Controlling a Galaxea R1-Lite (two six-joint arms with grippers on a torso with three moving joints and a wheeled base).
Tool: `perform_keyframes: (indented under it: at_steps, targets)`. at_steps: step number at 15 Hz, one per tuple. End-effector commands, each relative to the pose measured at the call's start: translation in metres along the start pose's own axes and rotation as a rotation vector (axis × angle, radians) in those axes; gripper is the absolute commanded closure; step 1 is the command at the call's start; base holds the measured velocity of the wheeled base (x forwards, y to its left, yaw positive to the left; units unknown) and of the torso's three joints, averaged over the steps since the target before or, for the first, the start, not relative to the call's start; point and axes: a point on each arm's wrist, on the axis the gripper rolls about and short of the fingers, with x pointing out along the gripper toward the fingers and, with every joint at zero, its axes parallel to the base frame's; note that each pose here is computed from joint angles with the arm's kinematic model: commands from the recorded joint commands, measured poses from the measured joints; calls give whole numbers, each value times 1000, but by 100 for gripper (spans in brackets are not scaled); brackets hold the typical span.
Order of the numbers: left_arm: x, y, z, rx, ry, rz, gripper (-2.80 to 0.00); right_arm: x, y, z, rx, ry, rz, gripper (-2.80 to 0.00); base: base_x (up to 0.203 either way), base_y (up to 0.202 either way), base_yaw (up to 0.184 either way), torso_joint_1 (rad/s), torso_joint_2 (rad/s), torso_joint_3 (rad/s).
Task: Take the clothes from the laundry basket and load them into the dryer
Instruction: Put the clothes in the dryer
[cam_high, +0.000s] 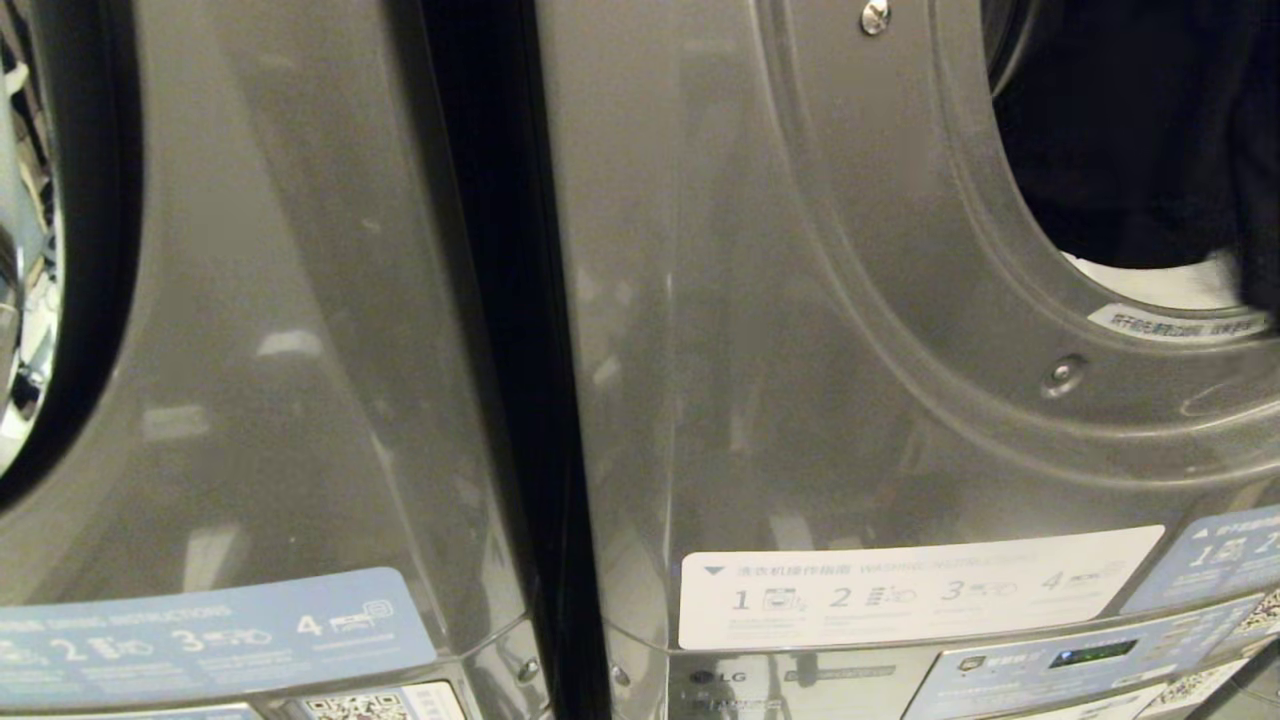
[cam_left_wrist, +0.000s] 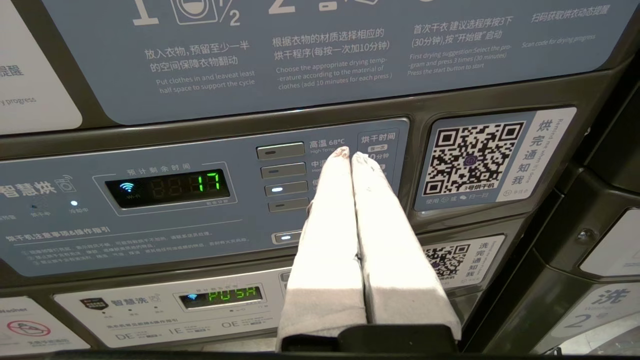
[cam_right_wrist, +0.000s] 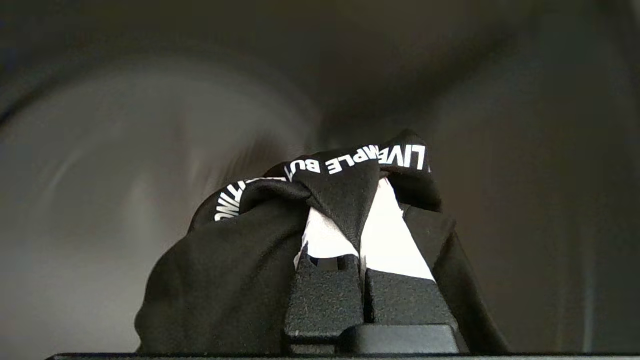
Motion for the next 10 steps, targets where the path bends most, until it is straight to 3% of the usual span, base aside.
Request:
perform_keyframes:
  at_steps: [1,3,5,7,9,10]
  targets:
    - [0,0,0,0,0,0,0,15,41,-48,-169,-172,122,0,0,0,0,0,0,0]
    - [0,0,0,0,0,0,0,12,58,-50,-210,-298,225,0,0,0,0,0,0,0]
    - [0,0,0,0,0,0,0,11,62,-52,-195,-285,218,0,0,0,0,0,0,0]
    - [0,0,0,0,0,0,0,10,65,-62,-161,-190,171,0,0,0,0,0,0,0]
    - [0,0,0,0,0,0,0,9,70,-75,-93,12,97,0,0,0,0,0,0,0]
    - [0,0,0,0,0,0,0,9,72,-79,-57,97,86,-280,0,0,0,0,0,0]
